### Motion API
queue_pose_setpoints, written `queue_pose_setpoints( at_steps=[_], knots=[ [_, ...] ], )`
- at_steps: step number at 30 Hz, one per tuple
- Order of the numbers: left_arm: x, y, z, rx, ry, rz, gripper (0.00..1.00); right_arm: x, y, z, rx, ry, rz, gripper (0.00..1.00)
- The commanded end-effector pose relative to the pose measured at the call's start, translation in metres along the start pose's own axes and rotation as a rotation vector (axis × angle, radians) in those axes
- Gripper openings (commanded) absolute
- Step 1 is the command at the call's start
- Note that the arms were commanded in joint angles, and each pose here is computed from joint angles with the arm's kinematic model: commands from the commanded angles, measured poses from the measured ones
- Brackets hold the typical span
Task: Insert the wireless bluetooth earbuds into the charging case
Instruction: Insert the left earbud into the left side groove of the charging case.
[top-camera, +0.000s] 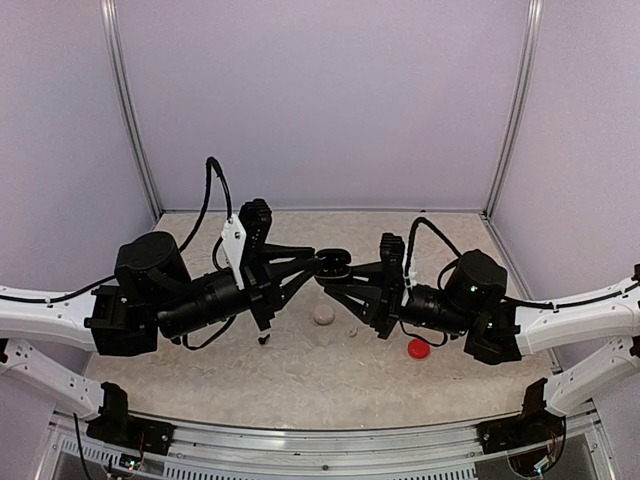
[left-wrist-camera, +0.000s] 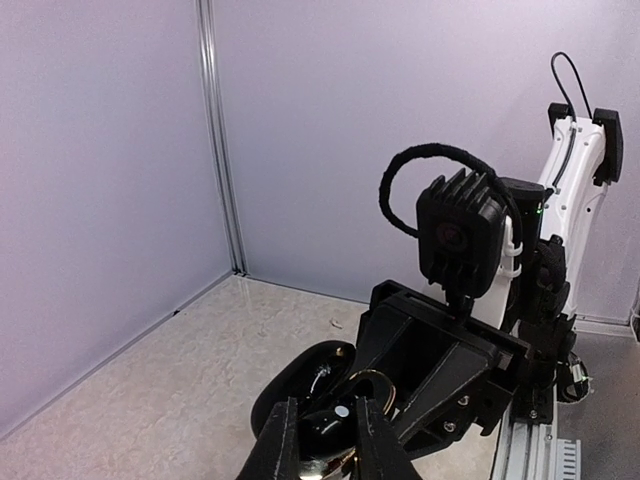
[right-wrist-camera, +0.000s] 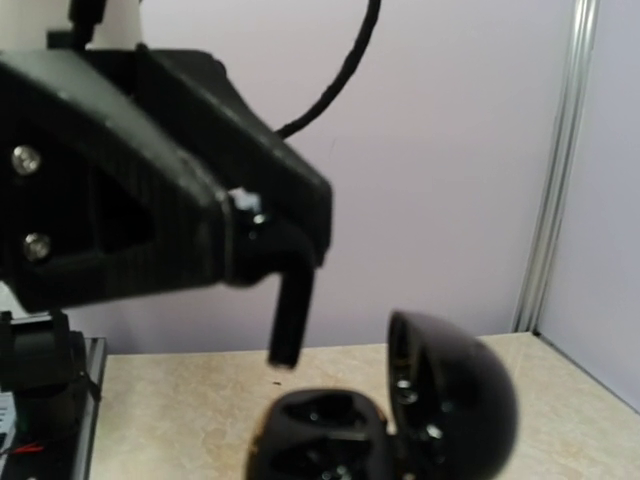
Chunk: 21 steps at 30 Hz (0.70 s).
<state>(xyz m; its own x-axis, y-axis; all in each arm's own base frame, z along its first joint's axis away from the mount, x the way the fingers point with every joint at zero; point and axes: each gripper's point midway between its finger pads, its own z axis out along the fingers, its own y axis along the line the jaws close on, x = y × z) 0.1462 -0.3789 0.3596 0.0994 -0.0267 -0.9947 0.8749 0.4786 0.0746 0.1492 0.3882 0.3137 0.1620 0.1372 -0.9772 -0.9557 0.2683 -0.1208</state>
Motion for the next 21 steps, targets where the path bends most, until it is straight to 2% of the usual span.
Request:
queue_pose_setpoints(
  at_steps=[1,21],
  knots=[
    [-0.015,0.001,0.003,-0.017,-0.038,0.018,0.1,-0.021,0.005,0.005,-0.025,-0.06,0.034,0.0],
    [0.006,0.003,0.006,-0.032,0.038,0.047,0.1,-0.039,0.006,-0.001,-0.032,-0.114,0.073,0.0]
  ],
)
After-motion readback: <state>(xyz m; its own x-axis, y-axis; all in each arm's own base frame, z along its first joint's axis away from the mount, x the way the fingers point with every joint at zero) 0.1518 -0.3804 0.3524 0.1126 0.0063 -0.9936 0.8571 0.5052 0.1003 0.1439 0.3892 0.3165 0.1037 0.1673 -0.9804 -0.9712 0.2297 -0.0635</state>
